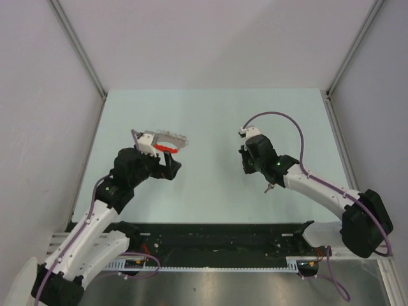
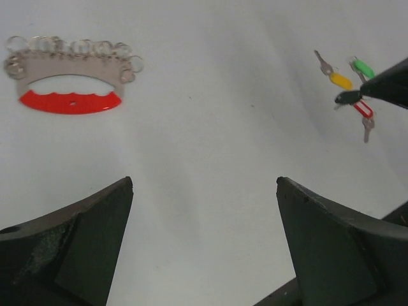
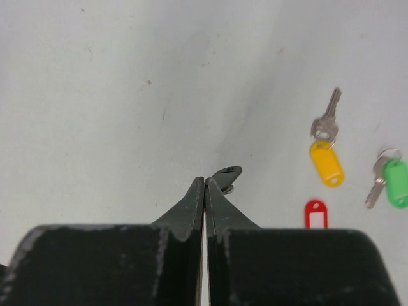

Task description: Put the keys on the keyring

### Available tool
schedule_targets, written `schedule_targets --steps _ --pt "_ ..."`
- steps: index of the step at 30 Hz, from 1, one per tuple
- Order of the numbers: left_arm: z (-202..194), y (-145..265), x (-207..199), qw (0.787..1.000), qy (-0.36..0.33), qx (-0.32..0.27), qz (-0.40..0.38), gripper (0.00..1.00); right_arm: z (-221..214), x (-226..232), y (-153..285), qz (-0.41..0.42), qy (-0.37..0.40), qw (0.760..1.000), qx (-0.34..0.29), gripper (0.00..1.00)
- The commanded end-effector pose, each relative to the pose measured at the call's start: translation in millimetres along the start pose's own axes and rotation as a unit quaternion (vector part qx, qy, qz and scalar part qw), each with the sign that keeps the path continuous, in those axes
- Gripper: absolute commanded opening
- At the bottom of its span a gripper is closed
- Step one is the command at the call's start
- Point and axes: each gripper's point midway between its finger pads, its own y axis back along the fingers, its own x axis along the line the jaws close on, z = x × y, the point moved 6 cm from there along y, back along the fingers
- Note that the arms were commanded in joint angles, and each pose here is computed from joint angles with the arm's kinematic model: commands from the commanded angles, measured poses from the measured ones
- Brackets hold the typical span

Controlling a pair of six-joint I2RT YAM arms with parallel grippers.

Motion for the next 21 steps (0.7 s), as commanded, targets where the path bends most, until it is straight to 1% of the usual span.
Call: schedule_targets --steps 1,2,3,5,6,7,8,10,11,12,13,14,16,17,19,20,21 --pt "27 -10 -42 0.996 -0.028 -0.018 -0.081 1.0 41 5 31 0.014 0.052 0.993 -0.101 0.0" --pt "28 -11 -57 0.993 -0.04 -0.019 -0.106 1.0 46 7 33 0.026 0.054 0.99 -0.126 0.0" --pt "34 -14 -65 0.991 -0.049 -0.033 -0.119 1.0 52 10 39 0.039 0.055 0.987 -0.148 0.0" --pt "34 -21 -80 0.987 -0.062 -0.034 -0.144 1.0 66 18 56 0.082 0.058 0.974 -0.201 0.0" --pt "41 -24 -87 0.983 -0.07 -0.055 -0.158 1.0 69 21 60 0.096 0.059 0.97 -0.217 0.0" --pt "41 -28 -90 0.982 -0.074 -0.058 -0.165 1.0 73 26 71 0.124 0.064 0.961 -0.238 0.0" --pt "43 -29 -97 0.978 -0.08 -0.065 -0.18 1.0 83 28 78 0.134 0.06 0.951 -0.271 0.0" --pt "56 -31 -107 0.97 -0.091 -0.099 -0.205 1.0 82 35 87 0.171 0.062 0.94 -0.29 0.0" --pt "57 -32 -112 0.964 -0.096 -0.102 -0.224 1.0 88 36 97 0.185 0.057 0.929 -0.316 0.0" --pt "65 -31 -117 0.958 -0.099 -0.127 -0.237 1.0 86 38 99 0.205 0.056 0.923 -0.32 0.0" --pt "68 -31 -120 0.953 -0.103 -0.137 -0.25 1.0 85 39 103 0.217 0.054 0.918 -0.328 0.0" --pt "67 -31 -123 0.948 -0.108 -0.141 -0.264 1.0 90 41 112 0.231 0.051 0.906 -0.35 0.0" --pt "77 -27 -130 0.935 -0.112 -0.178 -0.286 1.0 86 43 116 0.263 0.042 0.897 -0.354 0.0" --pt "77 -27 -132 0.931 -0.11 -0.183 -0.296 1.0 90 43 125 0.276 0.039 0.884 -0.375 0.0" --pt "78 -24 -136 0.922 -0.111 -0.195 -0.316 0.97 85 46 128 0.31 0.028 0.874 -0.374 0.0" --pt "81 -23 -139 0.914 -0.109 -0.208 -0.33 0.95 88 44 134 0.317 0.023 0.864 -0.392 0.0" --pt "79 -20 -144 0.906 -0.112 -0.207 -0.352 0.91 88 44 139 0.332 0.023 0.856 -0.396 0.0"
